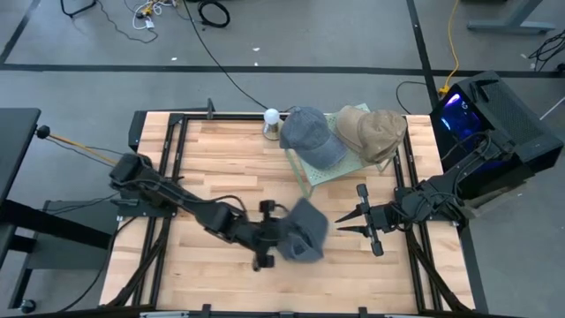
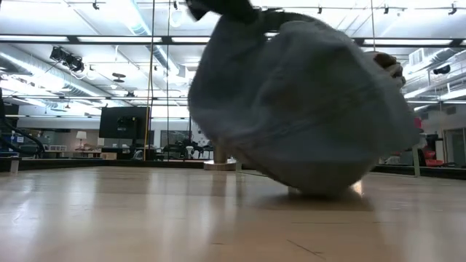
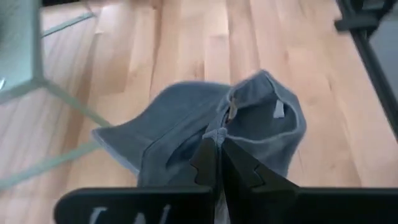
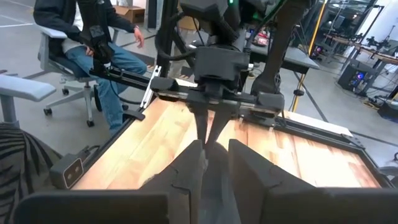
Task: Stack caps on shelf
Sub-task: Stack the black cap on the black cap on the shelf
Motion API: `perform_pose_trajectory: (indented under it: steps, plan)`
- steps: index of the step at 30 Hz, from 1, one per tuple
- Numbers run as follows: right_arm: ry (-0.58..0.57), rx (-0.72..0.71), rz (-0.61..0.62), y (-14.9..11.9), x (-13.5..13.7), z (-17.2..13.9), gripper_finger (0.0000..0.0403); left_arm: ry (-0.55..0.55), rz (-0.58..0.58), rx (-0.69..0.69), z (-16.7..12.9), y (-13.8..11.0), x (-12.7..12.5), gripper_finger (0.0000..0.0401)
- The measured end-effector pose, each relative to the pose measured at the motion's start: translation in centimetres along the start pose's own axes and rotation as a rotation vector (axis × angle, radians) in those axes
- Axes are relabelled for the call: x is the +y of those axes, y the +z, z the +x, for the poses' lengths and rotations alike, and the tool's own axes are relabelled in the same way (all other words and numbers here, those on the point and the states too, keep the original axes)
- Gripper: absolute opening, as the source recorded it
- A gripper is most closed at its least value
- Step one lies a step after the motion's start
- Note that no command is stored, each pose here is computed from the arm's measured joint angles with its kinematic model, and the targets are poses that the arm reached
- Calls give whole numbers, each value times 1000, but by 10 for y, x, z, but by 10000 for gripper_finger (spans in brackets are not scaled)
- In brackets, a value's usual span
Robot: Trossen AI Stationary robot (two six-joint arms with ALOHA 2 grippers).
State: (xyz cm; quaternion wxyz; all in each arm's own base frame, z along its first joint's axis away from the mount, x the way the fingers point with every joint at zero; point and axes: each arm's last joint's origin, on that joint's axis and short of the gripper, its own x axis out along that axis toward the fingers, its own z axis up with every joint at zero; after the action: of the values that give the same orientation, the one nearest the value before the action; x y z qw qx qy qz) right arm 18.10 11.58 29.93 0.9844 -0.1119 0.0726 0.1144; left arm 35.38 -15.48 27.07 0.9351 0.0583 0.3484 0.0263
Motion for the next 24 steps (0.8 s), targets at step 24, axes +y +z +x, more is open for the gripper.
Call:
perform_pose_trajectory:
  steps: [24]
  plan:
    - [-152, -190, -92, 7, 12, 38, 82, 67, -538, -412, -101, -91, 44, 17]
